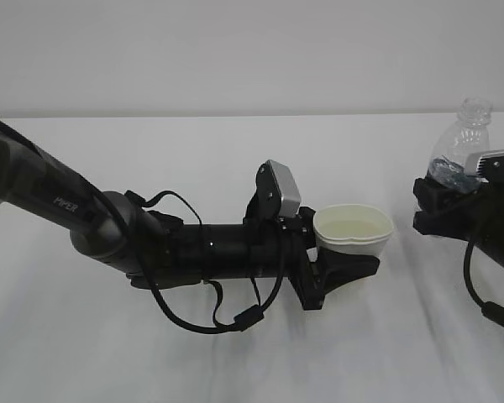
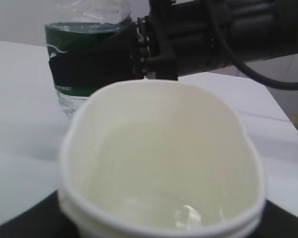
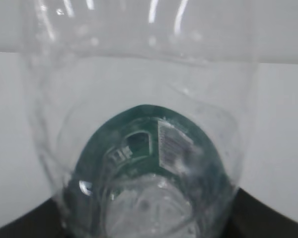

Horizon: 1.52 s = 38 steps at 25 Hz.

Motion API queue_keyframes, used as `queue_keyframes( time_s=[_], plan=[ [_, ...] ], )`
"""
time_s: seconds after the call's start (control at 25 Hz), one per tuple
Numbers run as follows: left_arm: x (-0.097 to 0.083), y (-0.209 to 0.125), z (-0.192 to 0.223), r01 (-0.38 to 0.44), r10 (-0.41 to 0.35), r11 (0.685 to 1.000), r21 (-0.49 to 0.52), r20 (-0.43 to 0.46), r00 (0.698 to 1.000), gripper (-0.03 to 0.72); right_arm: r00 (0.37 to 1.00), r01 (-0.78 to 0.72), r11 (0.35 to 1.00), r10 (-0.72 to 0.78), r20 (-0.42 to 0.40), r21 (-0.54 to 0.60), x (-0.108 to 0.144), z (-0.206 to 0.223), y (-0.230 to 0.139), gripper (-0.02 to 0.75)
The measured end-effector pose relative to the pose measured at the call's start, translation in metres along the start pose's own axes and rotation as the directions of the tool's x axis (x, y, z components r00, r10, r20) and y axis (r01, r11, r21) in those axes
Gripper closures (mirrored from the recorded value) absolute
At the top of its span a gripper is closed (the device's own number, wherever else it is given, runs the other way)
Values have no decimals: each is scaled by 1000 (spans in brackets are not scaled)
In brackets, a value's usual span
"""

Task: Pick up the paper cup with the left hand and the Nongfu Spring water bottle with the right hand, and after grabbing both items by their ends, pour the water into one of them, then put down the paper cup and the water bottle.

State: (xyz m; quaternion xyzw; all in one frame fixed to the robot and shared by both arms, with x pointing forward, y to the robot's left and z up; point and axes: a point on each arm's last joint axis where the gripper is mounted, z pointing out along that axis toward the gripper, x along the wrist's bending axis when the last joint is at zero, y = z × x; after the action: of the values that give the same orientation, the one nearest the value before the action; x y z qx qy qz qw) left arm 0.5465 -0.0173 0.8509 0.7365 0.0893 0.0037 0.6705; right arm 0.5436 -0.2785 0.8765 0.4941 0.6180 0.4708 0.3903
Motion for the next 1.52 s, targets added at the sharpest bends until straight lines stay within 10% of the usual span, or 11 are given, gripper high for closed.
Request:
queue_keyframes(
  time_s=[1.52],
  plan=[
    [-1,0,0,-4,4,1000,4,8,1000,258,1000,-29,1000,29,-3,-1,-8,55,-28,350]
  ],
)
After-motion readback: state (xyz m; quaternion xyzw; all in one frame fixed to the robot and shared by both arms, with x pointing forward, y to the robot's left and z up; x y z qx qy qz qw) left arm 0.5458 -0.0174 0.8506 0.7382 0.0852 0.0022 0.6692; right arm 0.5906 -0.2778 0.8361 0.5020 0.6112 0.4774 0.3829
